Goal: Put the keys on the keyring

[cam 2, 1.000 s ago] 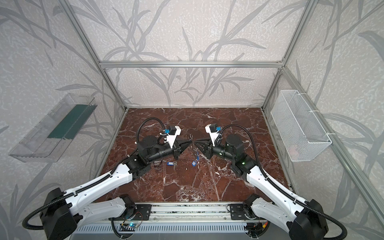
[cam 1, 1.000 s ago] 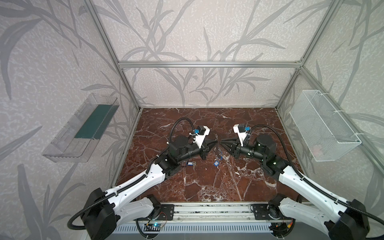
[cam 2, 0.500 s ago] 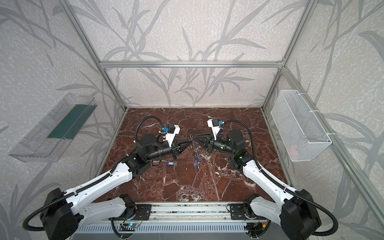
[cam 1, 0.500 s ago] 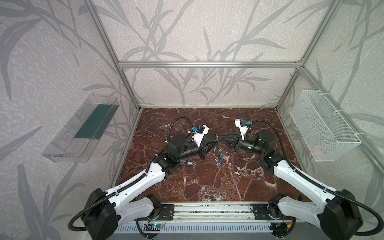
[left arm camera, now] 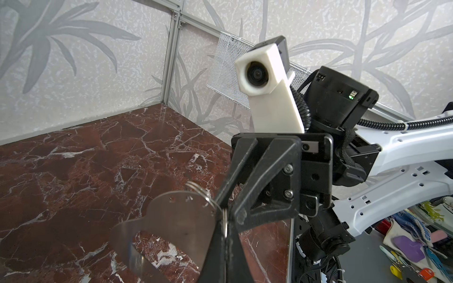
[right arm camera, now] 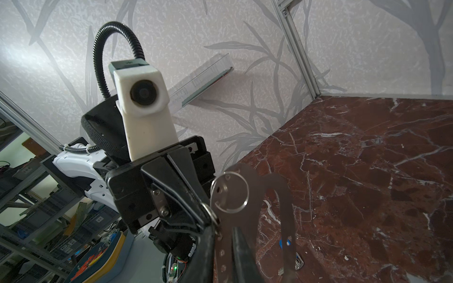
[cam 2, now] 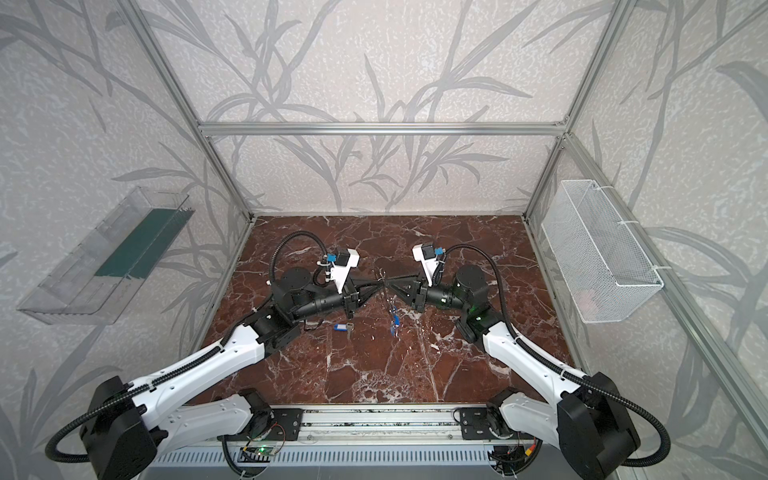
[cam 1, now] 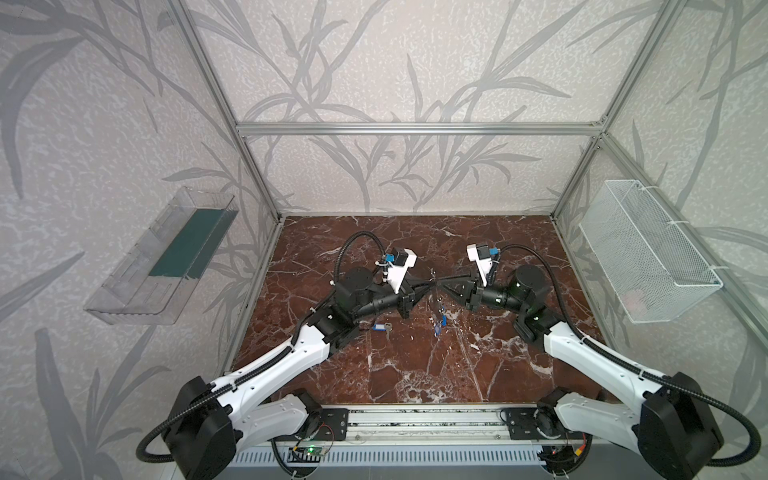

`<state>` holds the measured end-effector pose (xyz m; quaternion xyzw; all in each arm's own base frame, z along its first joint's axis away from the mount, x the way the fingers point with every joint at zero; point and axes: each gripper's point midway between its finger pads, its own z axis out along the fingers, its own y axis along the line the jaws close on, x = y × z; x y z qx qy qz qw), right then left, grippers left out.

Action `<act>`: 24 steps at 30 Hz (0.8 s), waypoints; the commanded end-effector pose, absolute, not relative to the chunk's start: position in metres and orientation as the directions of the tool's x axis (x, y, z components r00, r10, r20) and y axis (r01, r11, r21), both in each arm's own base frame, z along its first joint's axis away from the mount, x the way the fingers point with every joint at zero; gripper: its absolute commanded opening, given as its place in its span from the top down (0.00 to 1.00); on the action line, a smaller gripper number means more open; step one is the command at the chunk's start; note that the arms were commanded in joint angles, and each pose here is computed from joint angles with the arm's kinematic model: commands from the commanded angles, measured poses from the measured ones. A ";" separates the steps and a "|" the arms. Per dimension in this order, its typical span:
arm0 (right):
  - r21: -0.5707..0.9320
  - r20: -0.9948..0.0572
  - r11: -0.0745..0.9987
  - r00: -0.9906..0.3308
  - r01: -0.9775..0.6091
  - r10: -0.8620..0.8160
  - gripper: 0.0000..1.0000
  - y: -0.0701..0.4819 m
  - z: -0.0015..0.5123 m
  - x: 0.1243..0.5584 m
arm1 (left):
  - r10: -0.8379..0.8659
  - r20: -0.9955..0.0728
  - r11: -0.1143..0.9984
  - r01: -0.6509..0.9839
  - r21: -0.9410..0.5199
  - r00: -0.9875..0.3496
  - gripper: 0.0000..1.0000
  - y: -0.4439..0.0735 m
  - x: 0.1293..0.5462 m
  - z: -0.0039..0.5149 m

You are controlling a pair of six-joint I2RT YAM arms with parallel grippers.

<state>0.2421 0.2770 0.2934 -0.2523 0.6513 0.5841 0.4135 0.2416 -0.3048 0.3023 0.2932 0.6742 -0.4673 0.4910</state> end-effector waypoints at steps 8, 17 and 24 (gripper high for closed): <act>0.522 -0.850 0.146 -0.500 -0.840 0.163 0.85 0.278 0.305 0.236 | -0.111 -0.949 0.333 0.889 -0.315 -0.294 1.00 -0.309 0.238 0.336; 0.506 -0.859 0.119 -0.486 -0.854 0.163 0.86 0.279 0.311 0.231 | -0.090 -0.943 0.316 0.889 -0.331 -0.319 1.00 -0.314 0.238 0.332; 0.498 -0.863 0.106 -0.479 -0.861 0.161 0.88 0.278 0.312 0.228 | -0.082 -0.941 0.304 0.891 -0.336 -0.327 1.00 -0.316 0.238 0.332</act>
